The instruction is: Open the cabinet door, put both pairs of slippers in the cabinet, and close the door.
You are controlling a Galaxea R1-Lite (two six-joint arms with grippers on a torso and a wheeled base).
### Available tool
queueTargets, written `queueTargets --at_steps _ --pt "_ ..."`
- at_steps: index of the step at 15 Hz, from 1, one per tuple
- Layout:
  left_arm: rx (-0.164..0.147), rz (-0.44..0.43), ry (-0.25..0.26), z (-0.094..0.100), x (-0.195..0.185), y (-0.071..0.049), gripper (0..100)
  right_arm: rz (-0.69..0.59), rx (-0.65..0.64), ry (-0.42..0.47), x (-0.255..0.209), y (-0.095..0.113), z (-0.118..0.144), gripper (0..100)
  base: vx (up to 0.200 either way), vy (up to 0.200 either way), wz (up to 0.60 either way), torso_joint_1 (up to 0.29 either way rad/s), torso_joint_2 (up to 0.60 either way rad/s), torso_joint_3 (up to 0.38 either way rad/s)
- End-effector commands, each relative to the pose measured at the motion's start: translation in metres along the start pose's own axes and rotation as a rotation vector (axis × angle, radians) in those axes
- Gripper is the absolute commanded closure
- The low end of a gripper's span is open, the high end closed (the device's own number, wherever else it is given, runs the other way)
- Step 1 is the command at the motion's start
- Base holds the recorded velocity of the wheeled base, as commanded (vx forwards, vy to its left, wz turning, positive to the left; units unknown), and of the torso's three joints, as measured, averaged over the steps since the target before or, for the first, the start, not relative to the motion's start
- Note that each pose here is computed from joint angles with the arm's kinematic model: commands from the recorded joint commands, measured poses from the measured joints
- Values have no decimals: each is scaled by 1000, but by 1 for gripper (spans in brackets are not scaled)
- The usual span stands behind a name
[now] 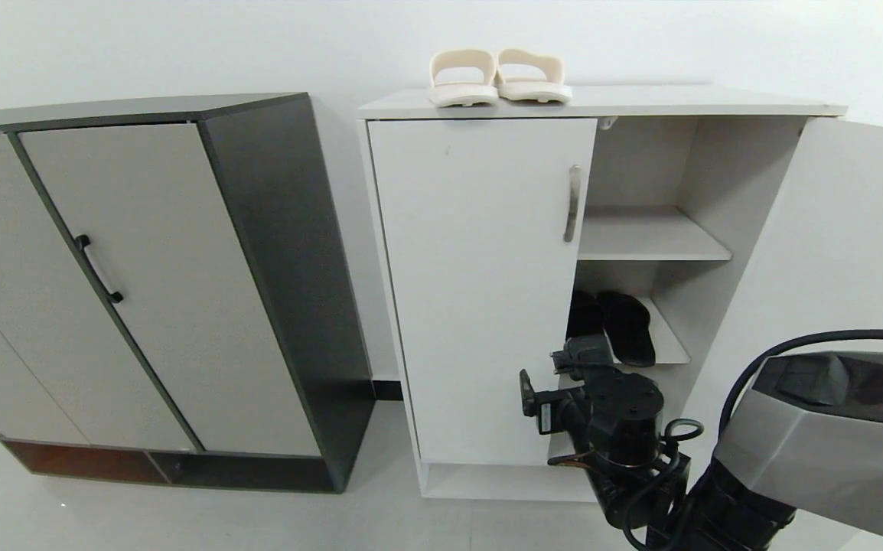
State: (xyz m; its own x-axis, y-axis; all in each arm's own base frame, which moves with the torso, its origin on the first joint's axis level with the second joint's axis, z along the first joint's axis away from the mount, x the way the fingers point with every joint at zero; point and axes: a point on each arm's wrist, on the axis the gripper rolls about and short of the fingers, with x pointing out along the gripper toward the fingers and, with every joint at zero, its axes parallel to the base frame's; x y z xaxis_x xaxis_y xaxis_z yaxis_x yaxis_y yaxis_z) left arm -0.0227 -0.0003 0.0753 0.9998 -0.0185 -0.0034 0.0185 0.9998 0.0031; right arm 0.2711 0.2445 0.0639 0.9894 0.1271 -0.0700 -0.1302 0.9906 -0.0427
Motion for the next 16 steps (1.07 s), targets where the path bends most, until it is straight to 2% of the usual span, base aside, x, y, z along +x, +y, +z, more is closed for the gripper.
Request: queueTargets --at_steps 1,16 --pt "0 -1 1 0 0 0 100 2 -12 10 0 1 -5 0 0 200 0 2 2 2" --pt "0 0 1 0 0 0 100 -11 -30 17 4 -4 -7 0 0 0 0 0 0 0"
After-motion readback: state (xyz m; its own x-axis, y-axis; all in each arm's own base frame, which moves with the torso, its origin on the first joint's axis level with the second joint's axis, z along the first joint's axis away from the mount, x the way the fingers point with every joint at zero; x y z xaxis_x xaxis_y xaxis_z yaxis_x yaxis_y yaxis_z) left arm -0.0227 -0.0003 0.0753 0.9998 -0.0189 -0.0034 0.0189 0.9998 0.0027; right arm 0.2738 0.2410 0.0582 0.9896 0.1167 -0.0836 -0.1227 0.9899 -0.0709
